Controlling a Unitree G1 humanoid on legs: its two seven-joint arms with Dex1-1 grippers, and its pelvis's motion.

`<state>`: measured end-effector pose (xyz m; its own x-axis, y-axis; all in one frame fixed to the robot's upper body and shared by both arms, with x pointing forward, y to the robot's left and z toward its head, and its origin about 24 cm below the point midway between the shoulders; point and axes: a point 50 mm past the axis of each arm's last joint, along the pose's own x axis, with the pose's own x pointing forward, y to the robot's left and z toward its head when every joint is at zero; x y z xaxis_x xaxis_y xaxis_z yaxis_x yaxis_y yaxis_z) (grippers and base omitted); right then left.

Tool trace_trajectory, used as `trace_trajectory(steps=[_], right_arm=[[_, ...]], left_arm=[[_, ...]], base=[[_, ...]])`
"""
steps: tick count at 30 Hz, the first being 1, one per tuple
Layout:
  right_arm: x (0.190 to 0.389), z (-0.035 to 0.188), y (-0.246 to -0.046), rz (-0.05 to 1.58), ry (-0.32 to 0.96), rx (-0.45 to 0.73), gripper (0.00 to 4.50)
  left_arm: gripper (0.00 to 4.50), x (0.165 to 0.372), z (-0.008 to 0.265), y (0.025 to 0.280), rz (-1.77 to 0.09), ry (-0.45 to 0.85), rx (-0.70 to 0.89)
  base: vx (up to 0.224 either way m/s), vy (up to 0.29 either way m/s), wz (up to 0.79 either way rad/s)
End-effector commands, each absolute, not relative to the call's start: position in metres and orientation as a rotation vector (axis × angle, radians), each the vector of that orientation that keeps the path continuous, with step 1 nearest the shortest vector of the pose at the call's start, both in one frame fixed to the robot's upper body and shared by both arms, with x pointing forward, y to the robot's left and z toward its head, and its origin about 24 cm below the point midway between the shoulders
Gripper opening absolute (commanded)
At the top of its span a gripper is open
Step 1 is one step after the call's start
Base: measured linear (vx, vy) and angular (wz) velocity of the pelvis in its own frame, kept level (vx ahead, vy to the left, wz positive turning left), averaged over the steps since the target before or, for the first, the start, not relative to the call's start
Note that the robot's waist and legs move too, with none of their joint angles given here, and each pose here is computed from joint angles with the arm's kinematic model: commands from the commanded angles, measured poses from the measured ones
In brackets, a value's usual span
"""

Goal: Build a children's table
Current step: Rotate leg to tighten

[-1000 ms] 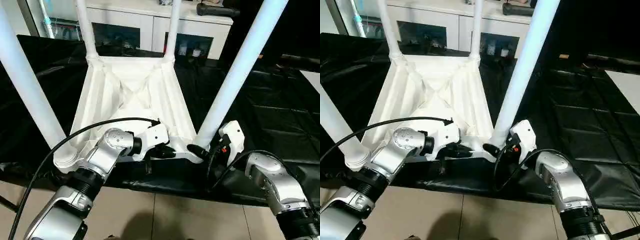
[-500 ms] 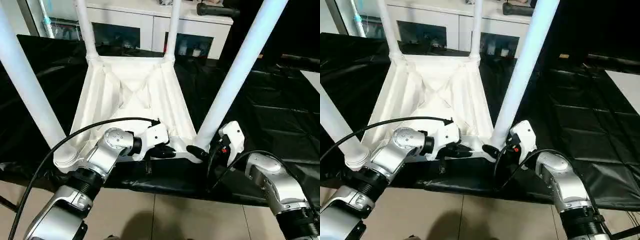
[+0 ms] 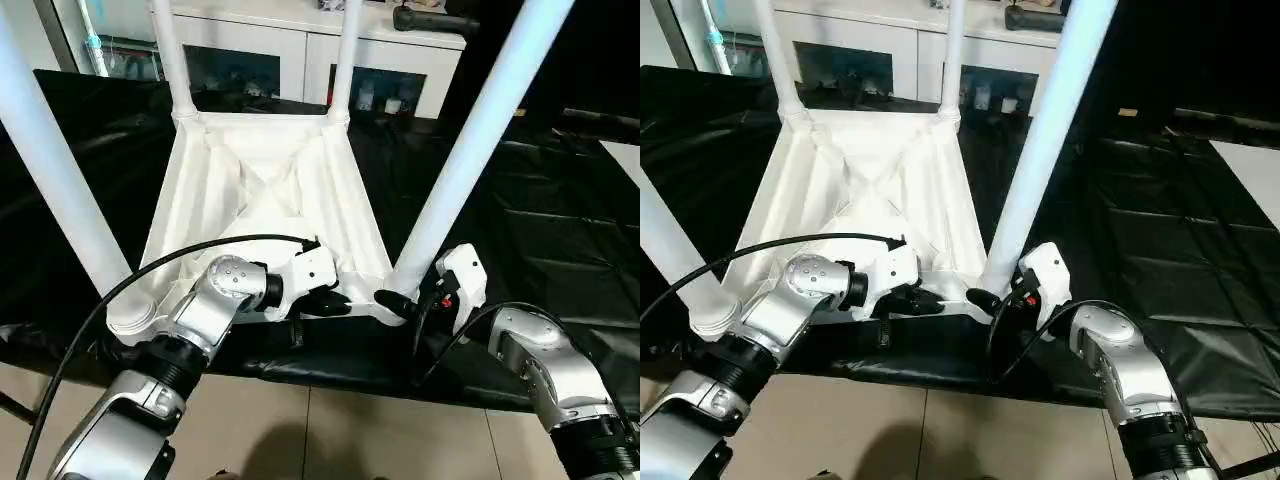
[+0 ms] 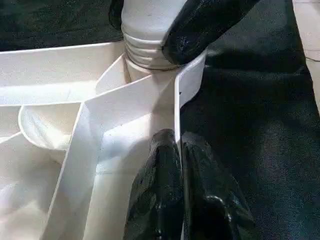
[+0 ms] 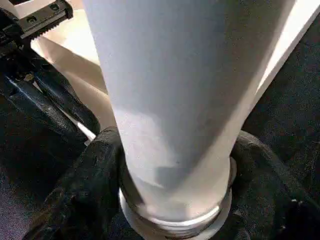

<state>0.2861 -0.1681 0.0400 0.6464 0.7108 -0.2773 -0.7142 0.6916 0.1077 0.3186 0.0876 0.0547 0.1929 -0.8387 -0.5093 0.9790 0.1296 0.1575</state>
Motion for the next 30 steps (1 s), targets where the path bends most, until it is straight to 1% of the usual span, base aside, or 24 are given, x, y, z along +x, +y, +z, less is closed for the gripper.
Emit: trace_trajectory(steps=[1,4,21,22,23,24,25,26,29,30], right_arm=[[0.289,0.042,-0.173,0.794,0.314,-0.015,2.78],[0.29,0.04,-0.173,0.787,0.316,-0.016,2.72],[0.293,0.038,-0.169,0.771,0.306,-0.011,2.72],[0.295,0.038,-0.169,0.743,0.301,-0.022,2.72],[0.299,0.035,-0.171,0.668,0.302,-0.03,2.72],[0.299,0.035,-0.171,0.668,0.302,-0.03,2.72],[0.309,0.028,-0.173,0.48,0.315,-0.039,2.71],[0.312,0.025,-0.173,0.408,0.322,-0.025,2.71],[0.319,0.022,-0.17,0.255,0.331,0.036,2.7],[0.319,0.022,-0.17,0.255,0.331,0.036,2.7]], left_arm=[[0.0,0.325,0.07,0.083,-1.36,0.248,0.515],[0.0,0.326,0.07,0.083,-1.355,0.247,0.515],[0.0,0.326,0.07,0.089,-1.343,0.254,0.516],[0.0,0.327,0.07,0.09,-1.34,0.255,0.517],[0.0,0.329,0.071,0.09,-1.321,0.255,0.519],[0.0,0.329,0.071,0.09,-1.321,0.255,0.519],[0.0,0.336,0.07,0.089,-1.243,0.265,0.53],[0.0,0.339,0.069,0.088,-1.215,0.274,0.535],[0.0,0.345,0.07,0.082,-1.148,0.283,0.521],[0.0,0.345,0.07,0.082,-1.148,0.283,0.521]], base=[[0.0,0.0,0.0],[0.0,0.0,0.0],[0.0,0.0,0.0],[0.0,0.0,0.0],[0.0,0.0,0.0],[0.0,0.0,0.0],[0.0,0.0,0.0],[0.0,0.0,0.0],[0.0,0.0,0.0],[0.0,0.0,0.0]])
